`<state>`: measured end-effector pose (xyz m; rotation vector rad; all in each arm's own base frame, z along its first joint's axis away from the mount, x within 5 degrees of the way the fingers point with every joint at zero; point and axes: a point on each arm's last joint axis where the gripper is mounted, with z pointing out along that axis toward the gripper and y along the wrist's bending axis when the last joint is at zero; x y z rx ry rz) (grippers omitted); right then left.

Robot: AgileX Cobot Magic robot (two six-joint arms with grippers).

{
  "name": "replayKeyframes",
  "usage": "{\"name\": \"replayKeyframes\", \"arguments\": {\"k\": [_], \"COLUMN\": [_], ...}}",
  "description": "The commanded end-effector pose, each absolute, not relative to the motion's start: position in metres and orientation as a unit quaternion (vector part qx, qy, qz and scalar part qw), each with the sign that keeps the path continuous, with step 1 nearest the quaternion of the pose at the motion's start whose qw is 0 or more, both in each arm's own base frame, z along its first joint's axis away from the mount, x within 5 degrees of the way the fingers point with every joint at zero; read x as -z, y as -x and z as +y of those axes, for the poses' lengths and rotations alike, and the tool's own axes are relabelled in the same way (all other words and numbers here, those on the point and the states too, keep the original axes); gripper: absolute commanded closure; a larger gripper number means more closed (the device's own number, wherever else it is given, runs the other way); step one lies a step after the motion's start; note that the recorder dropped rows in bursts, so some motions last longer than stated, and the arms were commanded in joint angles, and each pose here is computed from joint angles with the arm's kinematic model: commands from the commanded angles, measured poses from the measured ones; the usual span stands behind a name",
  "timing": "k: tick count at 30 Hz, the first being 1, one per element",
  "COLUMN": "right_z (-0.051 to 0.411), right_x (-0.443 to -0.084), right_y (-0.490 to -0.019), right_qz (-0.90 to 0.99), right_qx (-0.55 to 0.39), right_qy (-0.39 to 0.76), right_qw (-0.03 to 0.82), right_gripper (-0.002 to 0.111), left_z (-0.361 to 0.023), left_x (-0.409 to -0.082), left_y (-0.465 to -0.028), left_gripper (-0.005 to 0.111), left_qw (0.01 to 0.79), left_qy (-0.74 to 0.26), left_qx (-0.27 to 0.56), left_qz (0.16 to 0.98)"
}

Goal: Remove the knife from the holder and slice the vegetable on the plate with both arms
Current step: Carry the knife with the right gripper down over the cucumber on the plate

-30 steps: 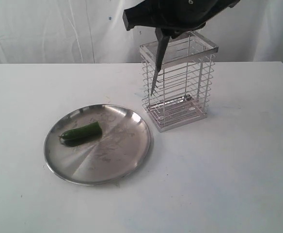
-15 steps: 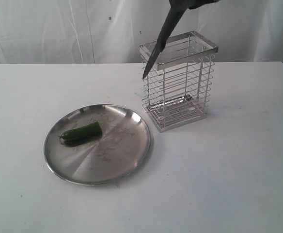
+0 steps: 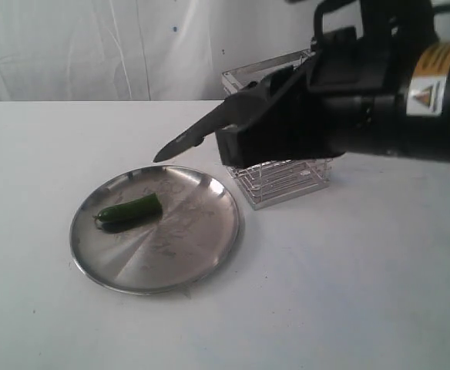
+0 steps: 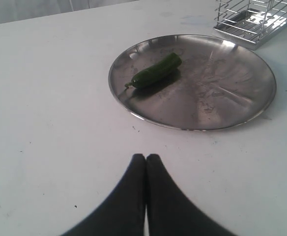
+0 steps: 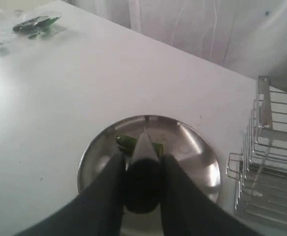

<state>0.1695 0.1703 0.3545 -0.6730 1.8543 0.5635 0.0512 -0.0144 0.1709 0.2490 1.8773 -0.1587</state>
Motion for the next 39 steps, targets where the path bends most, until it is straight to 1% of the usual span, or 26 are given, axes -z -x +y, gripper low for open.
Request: {"name": "replayKeyframes", "arguments": {"k": [1, 4, 15, 21, 30, 39], "right_z": [0.177, 0.183, 0.213, 0.223, 0.233, 0.243], "right_x": [-0.336, -0.321, -0.273, -0.258, -0.223, -0.206], "right_y": [-0.171, -0.176, -0.204, -0.215, -0.230, -0.241], "right_qz": [0.718, 0.705, 0.705, 0.691, 0.707, 0.707], "right_qx": [-0.255, -0.253, -0.223, -0.214, -0.190, -0.188], "right_qy": [0.294, 0.307, 0.346, 0.351, 0.347, 0.347], "right_qw": [0.577, 0.587, 0.577, 0.594, 0.586, 0.586], "right_gripper": [0.108, 0.108, 0.108, 0.108, 0.108, 0.108], "left_z": [-0.015, -0.015, -0.015, -0.015, -0.015, -0.015], "left_x": [-0.170, -0.170, -0.170, -0.170, -0.170, -0.170], "left_y": [-0.051, -0.051, -0.051, -0.051, -0.051, -0.051], "left_gripper": [0.107, 0.107, 0.107, 0.107, 0.107, 0.107], "left_qw": [0.583, 0.583, 0.583, 0.583, 0.583, 0.583], "left_qy": [-0.105, -0.105, -0.105, -0.105, -0.105, -0.105], "left_qx": [0.074, 0.074, 0.074, 0.074, 0.074, 0.074], "left_qz": [0.802, 0.802, 0.802, 0.802, 0.802, 0.802]}}
